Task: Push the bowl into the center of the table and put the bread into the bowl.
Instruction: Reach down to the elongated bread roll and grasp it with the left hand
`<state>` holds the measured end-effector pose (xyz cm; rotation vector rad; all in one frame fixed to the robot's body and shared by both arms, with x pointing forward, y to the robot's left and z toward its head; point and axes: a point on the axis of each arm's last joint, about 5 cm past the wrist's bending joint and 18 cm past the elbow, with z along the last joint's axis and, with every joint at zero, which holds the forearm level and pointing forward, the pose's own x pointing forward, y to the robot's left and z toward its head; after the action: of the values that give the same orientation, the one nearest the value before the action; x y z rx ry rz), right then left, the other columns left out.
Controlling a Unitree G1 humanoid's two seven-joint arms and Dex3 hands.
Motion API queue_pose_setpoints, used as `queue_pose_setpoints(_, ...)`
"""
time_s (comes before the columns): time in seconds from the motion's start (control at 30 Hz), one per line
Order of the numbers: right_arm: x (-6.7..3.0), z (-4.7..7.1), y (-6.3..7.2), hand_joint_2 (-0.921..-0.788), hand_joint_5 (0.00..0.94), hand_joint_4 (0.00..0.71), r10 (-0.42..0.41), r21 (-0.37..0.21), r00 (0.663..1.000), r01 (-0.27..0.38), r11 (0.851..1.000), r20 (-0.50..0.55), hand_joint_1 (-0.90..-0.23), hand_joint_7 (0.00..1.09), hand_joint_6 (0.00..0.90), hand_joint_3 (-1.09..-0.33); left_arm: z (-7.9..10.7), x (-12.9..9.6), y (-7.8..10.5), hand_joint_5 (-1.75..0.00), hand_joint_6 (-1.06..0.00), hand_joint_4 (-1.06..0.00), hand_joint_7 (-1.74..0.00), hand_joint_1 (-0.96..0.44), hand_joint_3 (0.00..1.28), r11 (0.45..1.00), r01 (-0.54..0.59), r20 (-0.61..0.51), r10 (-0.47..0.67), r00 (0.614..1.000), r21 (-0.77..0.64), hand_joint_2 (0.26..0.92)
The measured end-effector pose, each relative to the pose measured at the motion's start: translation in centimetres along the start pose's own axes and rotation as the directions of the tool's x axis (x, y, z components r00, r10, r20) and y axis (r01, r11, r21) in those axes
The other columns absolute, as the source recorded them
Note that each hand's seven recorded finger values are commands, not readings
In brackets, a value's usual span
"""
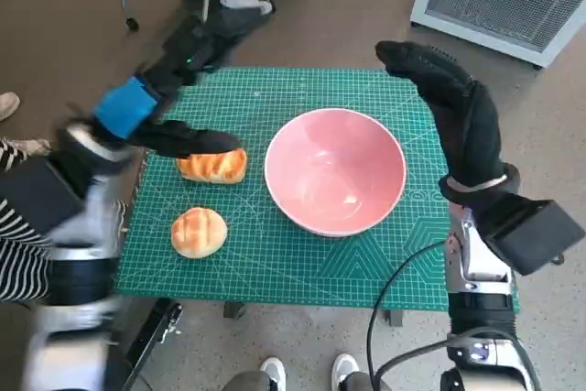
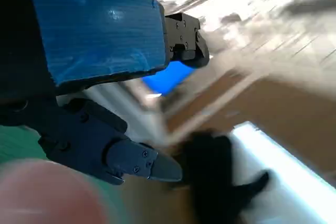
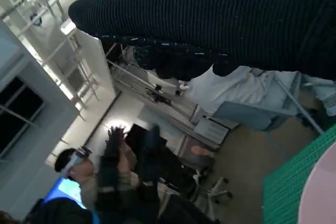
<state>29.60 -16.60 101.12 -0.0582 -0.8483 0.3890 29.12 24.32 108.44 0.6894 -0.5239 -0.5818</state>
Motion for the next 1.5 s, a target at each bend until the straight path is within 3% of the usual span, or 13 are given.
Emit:
queue_pose_setpoints(0.17, -0.21, 0.2, 0.2, -0.921, 0.009, 0.176, -0.021, 0.047, 1.0, 0.021, 0.999, 0.009, -0.742, 0.62, -0.001, -0.743, 0.6, -0.6, 2.1, 0.0, -0.02, 0.0, -0.2, 0.14, 0.01, 0.996, 0.085, -0.173, -0.078, 0.982, 0.03, 0.776)
queue_pose_setpoints(0.37, -0.21, 0.2, 0.5, -0.921, 0.008, 0.176, -0.027, 0.077, 1.0, 0.026, 0.997, 0.006, -0.74, 0.63, -0.001, -0.736, 0.7, -0.2, 2.4, 0.0, -0.07, 0.0, -0.18, 0.15, 0.02, 0.986, 0.141, -0.266, -0.111, 0.958, 0.094, 0.786)
queue_pose_setpoints(0.73, -0.32, 0.2, 0.4, -0.921, 0.008, 0.179, -0.029, 0.077, 1.0, 0.029, 0.997, 0.003, -0.741, 0.63, -0.001, -0.729, -1.3, 1.3, 0.8, 0.0, -0.15, -0.03, -0.07, 0.04, 0.01, 0.949, 0.269, -0.464, -0.166, 0.87, 0.165, 0.768)
queue_pose_setpoints(1.2, -0.5, 0.0, 0.2, -0.921, 0.007, 0.182, -0.033, 0.078, 0.999, 0.033, 0.996, -0.009, -0.739, 0.64, -0.001, -0.725, -4.2, 3.7, -1.8, 0.0, -0.18, -0.04, -0.04, 0.02, 0.0, 0.926, 0.359, -0.577, -0.232, 0.784, 0.116, 0.759)
queue_pose_setpoints(1.5, -0.63, 0.0, 0.2, -0.921, 0.007, 0.182, -0.037, 0.083, 0.999, 0.038, 0.996, -0.009, -0.737, 0.64, 0.001, -0.722, -5.8, 5.0, -3.8, -0.01, -0.2, -0.06, -0.03, -0.01, 0.0, 0.897, 0.428, -0.679, -0.248, 0.691, 0.108, 0.757)
